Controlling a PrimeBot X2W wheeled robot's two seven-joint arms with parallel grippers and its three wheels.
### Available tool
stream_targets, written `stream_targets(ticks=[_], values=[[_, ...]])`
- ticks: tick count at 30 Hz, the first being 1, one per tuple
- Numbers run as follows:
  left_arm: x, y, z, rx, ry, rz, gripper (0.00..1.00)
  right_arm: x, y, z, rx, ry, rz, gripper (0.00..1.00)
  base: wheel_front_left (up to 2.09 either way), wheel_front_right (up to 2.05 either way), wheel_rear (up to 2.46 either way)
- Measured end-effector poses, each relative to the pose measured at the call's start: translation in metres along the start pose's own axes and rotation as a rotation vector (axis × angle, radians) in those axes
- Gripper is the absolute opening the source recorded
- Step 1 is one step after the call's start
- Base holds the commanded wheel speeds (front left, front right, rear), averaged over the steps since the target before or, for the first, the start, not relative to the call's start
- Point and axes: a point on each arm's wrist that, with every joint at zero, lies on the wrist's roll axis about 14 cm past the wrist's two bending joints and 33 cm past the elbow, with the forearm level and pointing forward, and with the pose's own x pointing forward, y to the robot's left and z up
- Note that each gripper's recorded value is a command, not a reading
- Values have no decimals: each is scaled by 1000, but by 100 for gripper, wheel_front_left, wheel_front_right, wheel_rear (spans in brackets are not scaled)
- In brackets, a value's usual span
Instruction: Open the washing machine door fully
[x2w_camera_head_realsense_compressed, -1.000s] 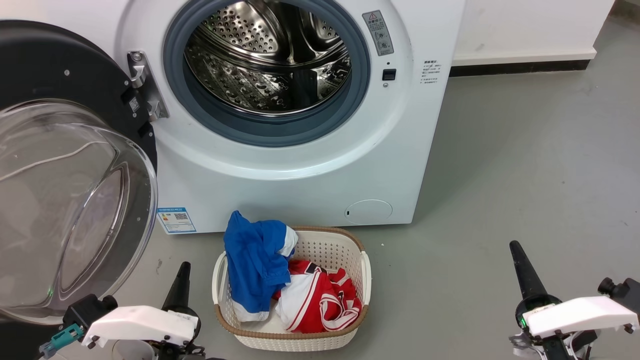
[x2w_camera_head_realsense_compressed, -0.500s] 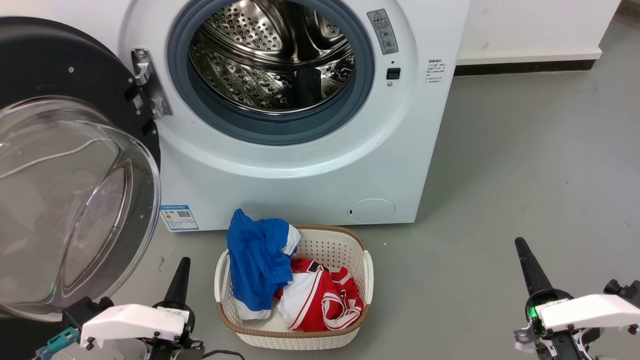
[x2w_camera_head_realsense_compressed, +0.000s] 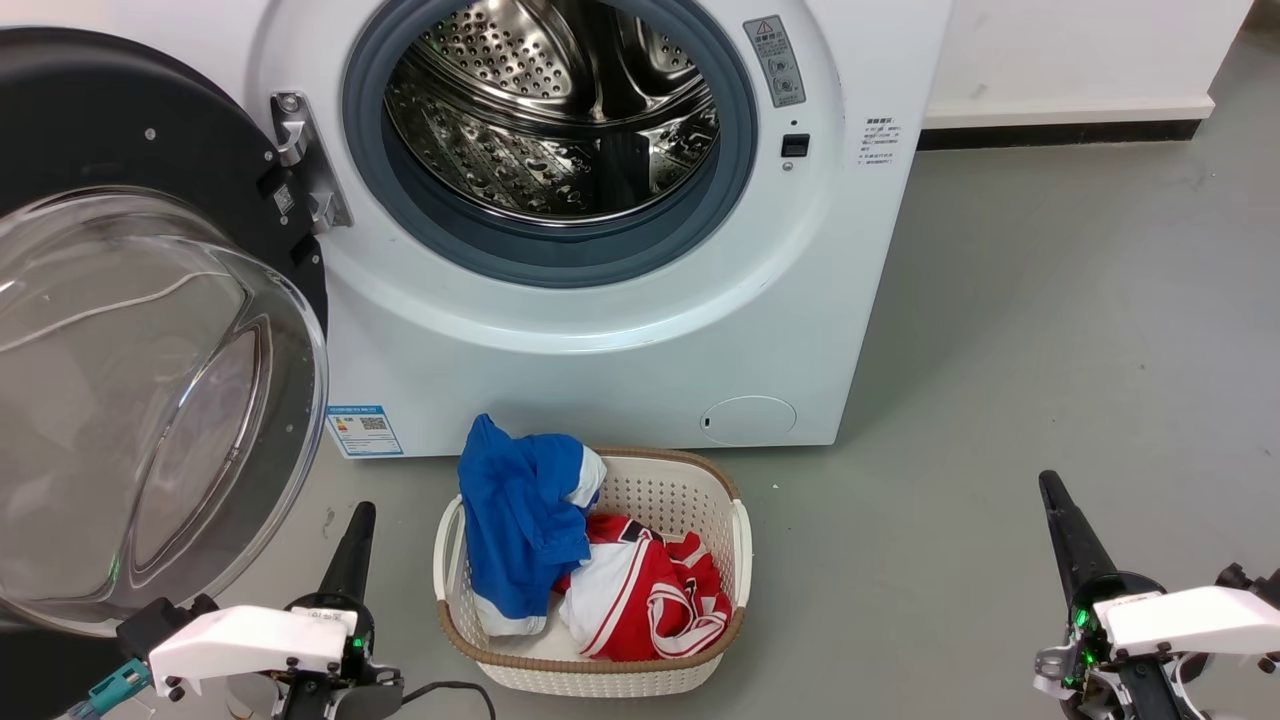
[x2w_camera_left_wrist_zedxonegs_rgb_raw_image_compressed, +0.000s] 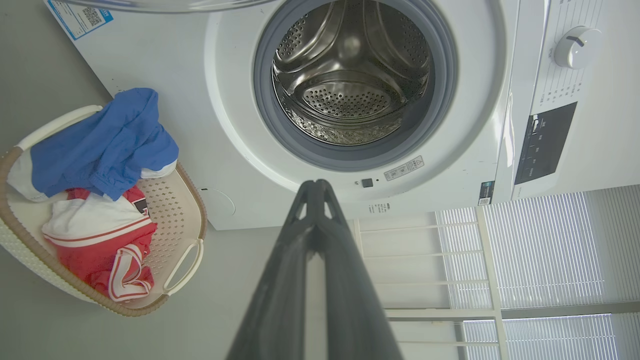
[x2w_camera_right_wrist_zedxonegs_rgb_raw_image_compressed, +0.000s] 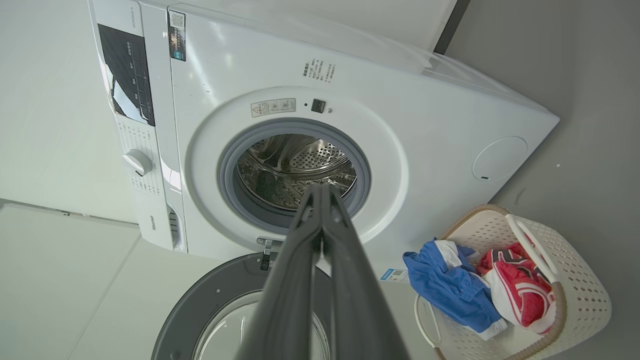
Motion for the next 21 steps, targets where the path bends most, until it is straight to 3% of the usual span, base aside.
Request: stream_targets(ticks=[21], values=[[1, -6, 11, -185, -33, -54, 0, 8, 3, 3, 181, -3, 11, 0, 0, 0, 0]])
